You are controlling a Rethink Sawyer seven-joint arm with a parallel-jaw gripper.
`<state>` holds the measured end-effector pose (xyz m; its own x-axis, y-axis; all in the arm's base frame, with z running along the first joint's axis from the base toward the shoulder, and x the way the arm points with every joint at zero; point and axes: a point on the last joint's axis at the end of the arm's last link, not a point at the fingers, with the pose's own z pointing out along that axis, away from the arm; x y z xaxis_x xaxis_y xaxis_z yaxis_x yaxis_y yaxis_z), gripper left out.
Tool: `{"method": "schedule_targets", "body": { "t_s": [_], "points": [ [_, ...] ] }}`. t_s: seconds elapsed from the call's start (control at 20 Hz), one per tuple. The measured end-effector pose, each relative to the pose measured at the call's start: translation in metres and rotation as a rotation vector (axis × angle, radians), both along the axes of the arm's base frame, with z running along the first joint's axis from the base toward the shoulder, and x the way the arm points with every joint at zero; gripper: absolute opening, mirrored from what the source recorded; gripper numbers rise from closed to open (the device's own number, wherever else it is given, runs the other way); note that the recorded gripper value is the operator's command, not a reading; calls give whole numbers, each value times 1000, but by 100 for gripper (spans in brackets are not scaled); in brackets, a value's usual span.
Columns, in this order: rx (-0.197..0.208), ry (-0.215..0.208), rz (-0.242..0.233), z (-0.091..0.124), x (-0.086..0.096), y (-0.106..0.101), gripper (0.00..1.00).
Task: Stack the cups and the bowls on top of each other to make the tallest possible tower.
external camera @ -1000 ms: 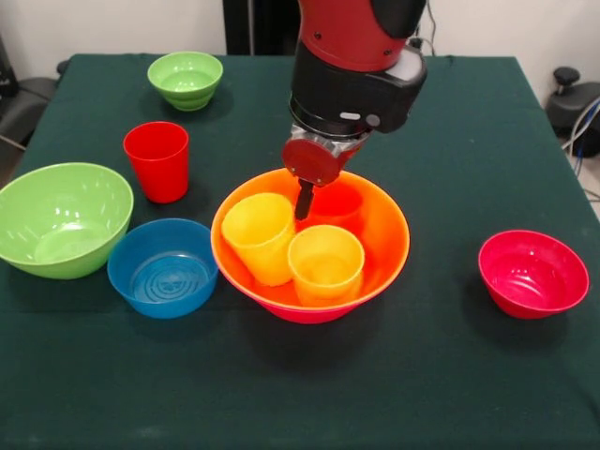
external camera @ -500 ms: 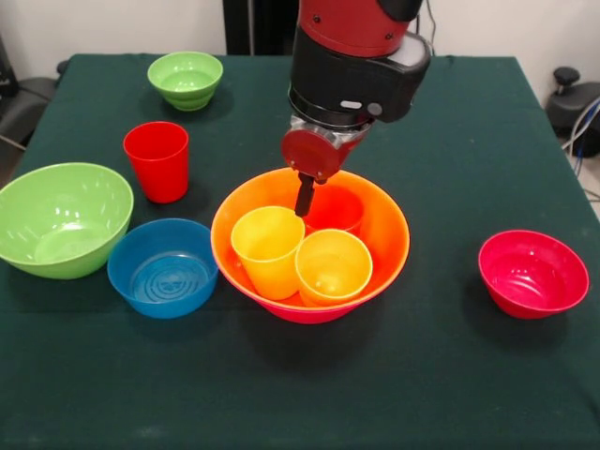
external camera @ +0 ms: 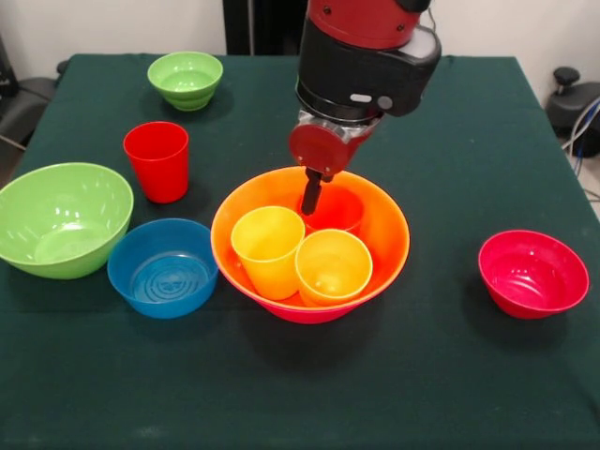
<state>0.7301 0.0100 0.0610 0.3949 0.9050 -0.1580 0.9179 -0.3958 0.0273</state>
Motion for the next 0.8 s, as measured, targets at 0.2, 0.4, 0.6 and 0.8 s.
{"method": "schedule_targets", "body": {
  "t_s": [0.2,0.4,0.6,0.8],
  "points": [
    [-1,-24,-10,19,6,-18,100],
    [-2,-44,-11,43,8,-61,100],
    [-6,-53,-3,65,2,-110,100],
    [-14,-60,12,84,-4,-153,100]
  ]
}}
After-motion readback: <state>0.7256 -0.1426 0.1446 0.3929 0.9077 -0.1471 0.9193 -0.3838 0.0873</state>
